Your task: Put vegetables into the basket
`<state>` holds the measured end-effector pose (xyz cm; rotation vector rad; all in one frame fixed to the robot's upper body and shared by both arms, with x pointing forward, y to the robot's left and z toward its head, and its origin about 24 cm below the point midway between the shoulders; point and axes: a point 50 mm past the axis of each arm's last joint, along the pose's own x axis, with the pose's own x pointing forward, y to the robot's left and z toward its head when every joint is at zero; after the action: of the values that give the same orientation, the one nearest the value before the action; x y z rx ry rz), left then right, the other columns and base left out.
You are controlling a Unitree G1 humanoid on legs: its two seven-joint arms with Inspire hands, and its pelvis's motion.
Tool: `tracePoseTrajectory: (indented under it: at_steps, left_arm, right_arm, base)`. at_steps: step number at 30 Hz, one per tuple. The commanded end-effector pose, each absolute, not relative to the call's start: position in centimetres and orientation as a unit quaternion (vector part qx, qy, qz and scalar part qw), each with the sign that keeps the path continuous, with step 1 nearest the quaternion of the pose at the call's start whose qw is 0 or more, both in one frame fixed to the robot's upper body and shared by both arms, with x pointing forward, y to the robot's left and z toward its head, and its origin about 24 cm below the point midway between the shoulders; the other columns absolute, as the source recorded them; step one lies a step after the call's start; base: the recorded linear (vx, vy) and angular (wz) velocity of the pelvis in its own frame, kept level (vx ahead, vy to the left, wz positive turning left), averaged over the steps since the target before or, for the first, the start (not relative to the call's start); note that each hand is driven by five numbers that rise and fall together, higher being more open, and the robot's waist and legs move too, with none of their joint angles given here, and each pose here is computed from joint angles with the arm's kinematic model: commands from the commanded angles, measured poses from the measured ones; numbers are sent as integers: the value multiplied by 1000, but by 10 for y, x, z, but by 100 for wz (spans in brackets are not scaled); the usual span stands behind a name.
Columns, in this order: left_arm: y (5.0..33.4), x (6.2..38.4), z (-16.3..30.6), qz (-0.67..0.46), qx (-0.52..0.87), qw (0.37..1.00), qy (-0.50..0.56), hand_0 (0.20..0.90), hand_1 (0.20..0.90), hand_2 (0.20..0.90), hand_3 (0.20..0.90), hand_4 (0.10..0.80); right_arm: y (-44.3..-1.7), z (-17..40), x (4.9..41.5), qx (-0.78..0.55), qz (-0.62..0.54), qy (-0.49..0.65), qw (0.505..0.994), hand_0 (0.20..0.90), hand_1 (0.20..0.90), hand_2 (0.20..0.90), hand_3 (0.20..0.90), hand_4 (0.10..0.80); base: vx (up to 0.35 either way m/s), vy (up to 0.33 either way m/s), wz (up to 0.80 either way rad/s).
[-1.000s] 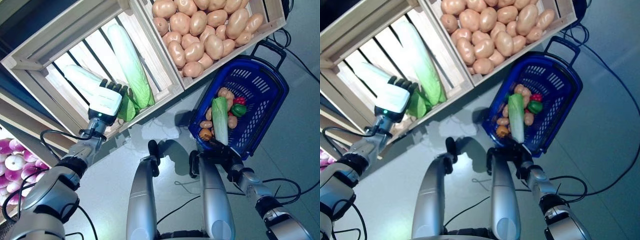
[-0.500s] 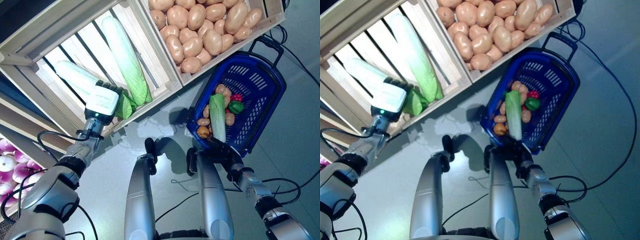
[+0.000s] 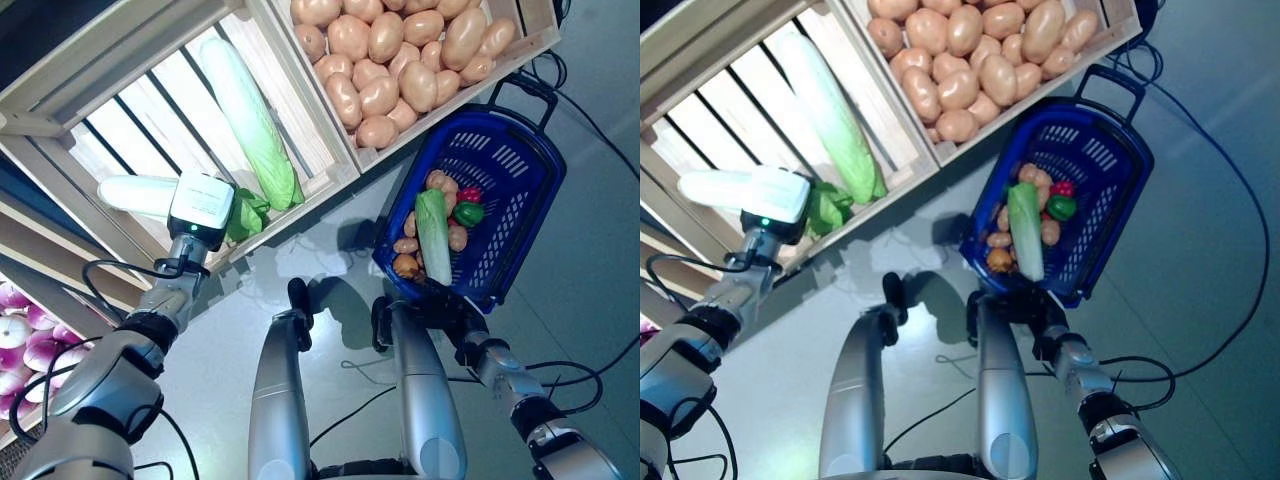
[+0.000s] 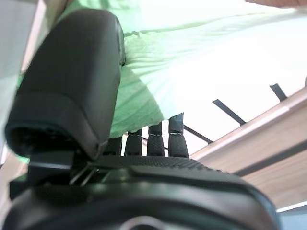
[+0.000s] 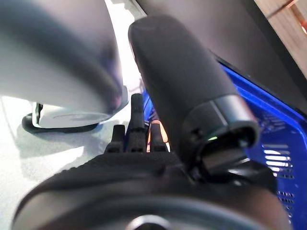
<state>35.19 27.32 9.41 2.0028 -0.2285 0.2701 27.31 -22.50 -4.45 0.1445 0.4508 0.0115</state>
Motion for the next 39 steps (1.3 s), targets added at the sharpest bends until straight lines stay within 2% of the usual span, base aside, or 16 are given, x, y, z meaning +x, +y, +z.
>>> tracePoseTrajectory:
  at_steps: [1, 7, 14, 16, 21, 30, 35, 39]
  left_arm:
    - [322, 326, 89, 227, 796, 560, -21, 300, 300, 300, 300, 400]
    - [312, 318, 83, 267, 705, 652, -77, 300, 300, 300, 300, 400]
    - [285, 299, 71, 279, 579, 755, -134, 300, 300, 300, 300, 400]
    - [275, 286, 64, 279, 508, 802, -141, 300, 300, 300, 300, 400]
    - [263, 266, 63, 265, 418, 853, -166, 300, 300, 300, 300, 400]
    - [239, 257, 81, 195, 202, 937, -207, 300, 300, 300, 300, 400]
    - [230, 254, 89, 164, 102, 957, -219, 300, 300, 300, 300, 400]
    - [226, 253, 97, 147, 32, 962, -226, 300, 300, 300, 300, 400]
  right_arm:
    - [-236, -53, 254, 66, -30, 222, 972, 900, 900, 900, 900, 800]
    - [-239, -63, 240, 61, -41, 232, 970, 900, 900, 900, 900, 800]
    - [-236, -71, 221, 56, -46, 226, 971, 900, 900, 900, 900, 800]
    - [-231, -71, 216, 54, -43, 219, 973, 900, 900, 900, 900, 800]
    - [-227, -69, 206, 64, -51, 207, 975, 900, 900, 900, 900, 800]
    - [-217, -50, 209, 78, -51, 144, 985, 900, 900, 900, 900, 800]
    - [-210, -27, 215, 89, -30, 78, 993, 900, 900, 900, 900, 800]
    - [-205, -2, 225, 47, 18, 22, 998, 900, 900, 900, 900, 800]
  base:
    - [49, -37, -10]
    - [48, -37, -7]
    - [65, -46, 7]
    - [94, -57, 14]
    - [113, -65, 16]
    - [88, -44, 23]
    - [70, -24, 4]
    - [30, -10, -4]
